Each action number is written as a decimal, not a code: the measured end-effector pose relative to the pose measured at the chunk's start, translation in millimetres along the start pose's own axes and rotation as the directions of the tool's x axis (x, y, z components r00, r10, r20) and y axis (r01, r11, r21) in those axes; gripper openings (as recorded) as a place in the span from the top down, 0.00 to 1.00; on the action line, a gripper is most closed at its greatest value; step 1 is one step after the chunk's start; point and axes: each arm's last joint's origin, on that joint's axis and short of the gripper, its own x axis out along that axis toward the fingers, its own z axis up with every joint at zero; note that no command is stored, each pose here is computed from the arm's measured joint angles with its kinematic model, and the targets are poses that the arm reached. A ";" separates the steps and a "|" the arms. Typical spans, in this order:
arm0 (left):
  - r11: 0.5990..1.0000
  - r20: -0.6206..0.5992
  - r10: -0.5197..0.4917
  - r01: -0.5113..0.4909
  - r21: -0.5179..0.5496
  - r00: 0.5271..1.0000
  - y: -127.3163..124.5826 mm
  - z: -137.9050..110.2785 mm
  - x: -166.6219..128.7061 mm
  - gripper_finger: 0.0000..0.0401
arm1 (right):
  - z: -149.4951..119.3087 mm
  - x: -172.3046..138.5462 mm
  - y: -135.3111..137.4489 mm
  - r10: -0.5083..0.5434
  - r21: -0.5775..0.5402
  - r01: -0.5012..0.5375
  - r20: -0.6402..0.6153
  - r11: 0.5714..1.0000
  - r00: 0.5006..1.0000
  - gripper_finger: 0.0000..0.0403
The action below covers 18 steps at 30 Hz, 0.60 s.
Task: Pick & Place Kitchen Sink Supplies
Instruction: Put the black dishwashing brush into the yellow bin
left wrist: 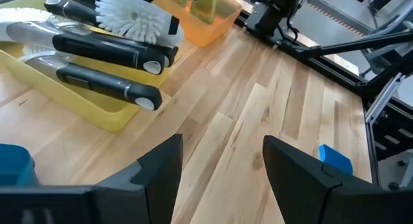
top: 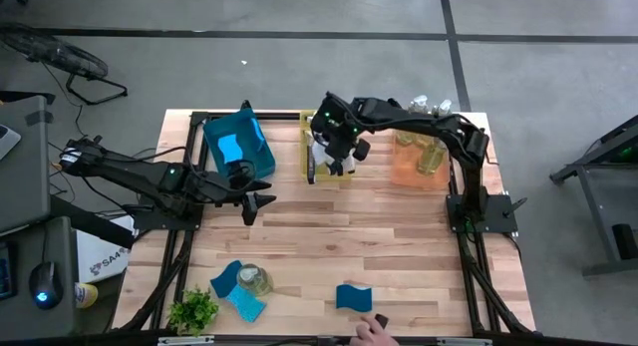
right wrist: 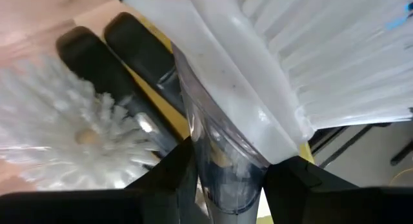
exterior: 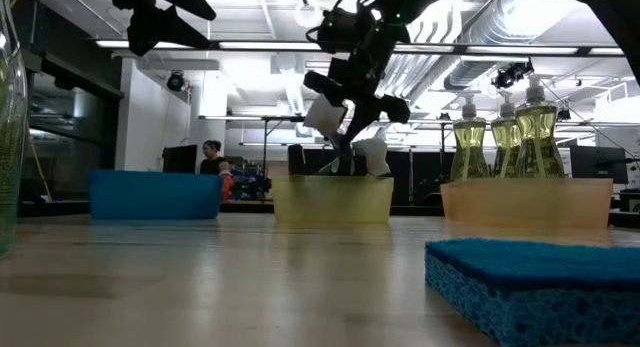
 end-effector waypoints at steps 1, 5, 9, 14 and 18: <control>1.000 -0.002 0.001 -0.001 0.001 1.000 0.1 -0.2 0.0 0.47 | -0.5 0.0 -0.8 -0.008 -0.005 0.008 0.005 1.000 1.000 0.68; 1.000 -0.003 0.002 -0.002 0.002 1.000 0.2 -0.3 0.0 0.47 | -1.3 -0.2 -2.9 -0.027 -0.015 0.027 0.037 1.000 0.999 0.68; 1.000 -0.008 0.007 -0.007 0.005 1.000 0.7 -0.8 0.0 0.47 | -3.1 4.0 -4.6 -0.037 0.005 0.037 0.080 0.999 0.996 0.68; 1.000 -0.011 0.010 -0.010 0.007 1.000 0.9 -1.3 0.0 0.47 | -9.4 11.8 -6.1 -0.043 0.061 0.038 0.079 0.997 0.996 0.65; 1.000 -0.011 0.010 -0.010 0.002 1.000 0.9 -1.2 0.0 0.47 | -10.3 14.5 -5.6 -0.036 0.120 0.027 0.071 0.992 0.997 0.60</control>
